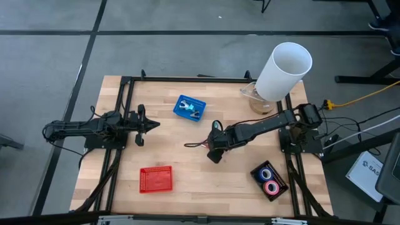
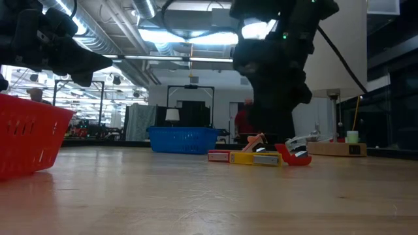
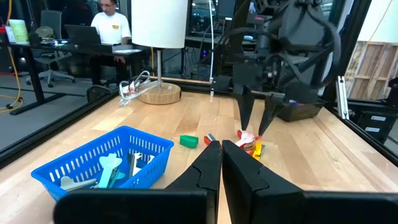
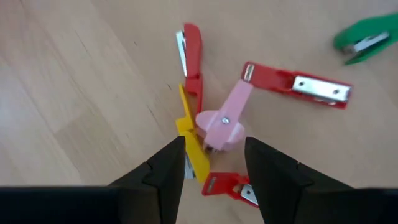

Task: Pick and place Stapler, Stapler remover, tape
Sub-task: Put the pink staple remover into the blue bin

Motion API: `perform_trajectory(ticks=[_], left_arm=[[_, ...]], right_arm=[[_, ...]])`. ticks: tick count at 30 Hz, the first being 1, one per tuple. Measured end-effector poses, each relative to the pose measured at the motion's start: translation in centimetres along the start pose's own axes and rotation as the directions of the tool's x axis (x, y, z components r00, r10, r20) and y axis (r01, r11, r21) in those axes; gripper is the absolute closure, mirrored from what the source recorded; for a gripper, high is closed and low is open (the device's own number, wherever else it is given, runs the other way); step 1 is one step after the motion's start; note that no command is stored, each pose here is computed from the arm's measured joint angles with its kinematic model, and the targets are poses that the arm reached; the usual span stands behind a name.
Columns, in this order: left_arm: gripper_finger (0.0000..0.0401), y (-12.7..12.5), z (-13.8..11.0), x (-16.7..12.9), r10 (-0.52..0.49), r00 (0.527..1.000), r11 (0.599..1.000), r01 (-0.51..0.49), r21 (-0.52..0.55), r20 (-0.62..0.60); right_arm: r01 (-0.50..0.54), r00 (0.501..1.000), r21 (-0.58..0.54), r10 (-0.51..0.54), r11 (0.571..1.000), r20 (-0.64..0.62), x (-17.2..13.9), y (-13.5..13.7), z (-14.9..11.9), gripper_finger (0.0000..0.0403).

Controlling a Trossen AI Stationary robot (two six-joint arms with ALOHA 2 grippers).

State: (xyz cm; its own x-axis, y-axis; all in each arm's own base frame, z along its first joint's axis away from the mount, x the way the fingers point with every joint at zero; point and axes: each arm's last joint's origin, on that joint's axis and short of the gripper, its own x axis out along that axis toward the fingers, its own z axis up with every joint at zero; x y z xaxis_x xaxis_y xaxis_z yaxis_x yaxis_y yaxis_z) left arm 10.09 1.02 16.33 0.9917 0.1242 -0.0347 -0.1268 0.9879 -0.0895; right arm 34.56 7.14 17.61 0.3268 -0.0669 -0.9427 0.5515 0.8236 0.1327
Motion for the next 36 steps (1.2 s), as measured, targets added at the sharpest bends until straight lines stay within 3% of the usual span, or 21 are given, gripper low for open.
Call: perform_trajectory(ticks=[7,18,22,29,36], left_arm=[[0.0389,0.0,0.0,0.0,0.0,1.0,1.0,0.0,0.0,0.0],[0.0388,0.0,0.0,0.0,0.0,1.0,1.0,0.0,0.0,0.0],[0.0391,0.0,0.0,0.0,0.0,1.0,1.0,0.0,0.0,0.0],[0.0389,0.0,0.0,0.0,0.0,1.0,1.0,0.0,0.0,0.0],[0.0392,0.0,0.0,0.0,0.0,1.0,1.0,0.0,0.0,0.001]], right_arm=[[0.03,0.999,-0.026,-0.031,0.999,-0.039,2.1,0.0,-0.3,0.0234],[0.088,0.996,0.007,-0.088,0.996,0.027,2.1,-0.2,0.0,0.024],[0.095,0.995,0.026,-0.096,0.995,0.034,2.1,-0.2,0.1,0.0279],[0.091,0.995,0.093,-0.094,0.992,0.033,2.1,-0.2,0.1,0.0388],[0.046,0.999,0.109,-0.045,0.993,-0.013,1.9,0.1,0.2,0.0399]])
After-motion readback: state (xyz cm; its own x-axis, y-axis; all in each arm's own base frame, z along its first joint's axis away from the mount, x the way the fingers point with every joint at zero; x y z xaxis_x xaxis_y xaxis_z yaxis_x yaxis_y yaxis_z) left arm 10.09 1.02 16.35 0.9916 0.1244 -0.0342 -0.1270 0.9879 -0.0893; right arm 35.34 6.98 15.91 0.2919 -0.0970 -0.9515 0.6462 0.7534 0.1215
